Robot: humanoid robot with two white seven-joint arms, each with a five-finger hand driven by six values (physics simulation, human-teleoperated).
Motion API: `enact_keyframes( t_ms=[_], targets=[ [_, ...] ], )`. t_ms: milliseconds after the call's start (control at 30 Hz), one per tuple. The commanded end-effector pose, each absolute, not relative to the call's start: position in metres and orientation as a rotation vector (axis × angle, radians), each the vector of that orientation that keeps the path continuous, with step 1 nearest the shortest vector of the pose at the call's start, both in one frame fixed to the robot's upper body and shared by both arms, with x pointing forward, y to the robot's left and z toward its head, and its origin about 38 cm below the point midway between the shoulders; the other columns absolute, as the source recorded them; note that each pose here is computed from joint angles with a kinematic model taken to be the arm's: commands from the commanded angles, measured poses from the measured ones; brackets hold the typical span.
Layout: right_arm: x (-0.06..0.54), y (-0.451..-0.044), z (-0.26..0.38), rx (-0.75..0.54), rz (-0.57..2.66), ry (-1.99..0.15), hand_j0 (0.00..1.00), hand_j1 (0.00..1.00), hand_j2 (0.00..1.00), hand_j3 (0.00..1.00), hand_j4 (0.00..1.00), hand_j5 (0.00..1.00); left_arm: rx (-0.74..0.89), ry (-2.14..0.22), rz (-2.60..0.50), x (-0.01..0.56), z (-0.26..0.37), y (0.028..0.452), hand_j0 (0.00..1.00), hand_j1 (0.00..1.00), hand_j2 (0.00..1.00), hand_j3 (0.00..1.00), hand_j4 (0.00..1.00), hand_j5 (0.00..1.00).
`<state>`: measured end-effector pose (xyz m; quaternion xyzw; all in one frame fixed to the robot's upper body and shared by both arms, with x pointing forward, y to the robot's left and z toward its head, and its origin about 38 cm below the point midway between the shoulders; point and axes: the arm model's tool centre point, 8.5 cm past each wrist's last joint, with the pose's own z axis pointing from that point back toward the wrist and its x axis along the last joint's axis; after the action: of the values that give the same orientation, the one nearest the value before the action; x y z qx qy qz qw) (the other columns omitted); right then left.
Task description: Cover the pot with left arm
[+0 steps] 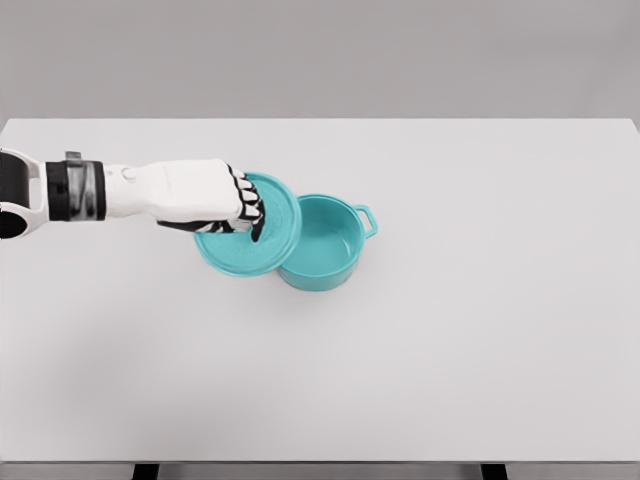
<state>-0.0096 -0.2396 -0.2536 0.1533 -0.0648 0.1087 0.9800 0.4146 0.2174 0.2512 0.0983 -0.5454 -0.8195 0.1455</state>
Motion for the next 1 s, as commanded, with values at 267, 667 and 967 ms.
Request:
enact_keyframes(
  t_ms=[267,667,967],
  targets=[
    [-0.01,-0.24,-0.254,0.309,0.219,-0.131,1.0,1.0,1.0,1.0,1.0,1.0,0.26,-1.59,-2.353,0.42,0.249,0.206,0.51,0.51,0.51,0.51,0.51,0.51],
    [-0.01,-0.24,-0.254,0.309,0.219,-0.131,1.0,1.0,1.0,1.0,1.0,1.0,0.248,-1.59,-2.372,0.428,0.25,0.192,0.51,0.51,0.51,0.51,0.51,0.51],
    [-0.01,-0.24,-0.254,0.309,0.219,-0.131,1.0,1.0,1.0,1.0,1.0,1.0,0.226,-1.589,-2.396,0.431,0.245,0.177,0.51,0.51,0.51,0.51,0.51,0.51]
  ],
)
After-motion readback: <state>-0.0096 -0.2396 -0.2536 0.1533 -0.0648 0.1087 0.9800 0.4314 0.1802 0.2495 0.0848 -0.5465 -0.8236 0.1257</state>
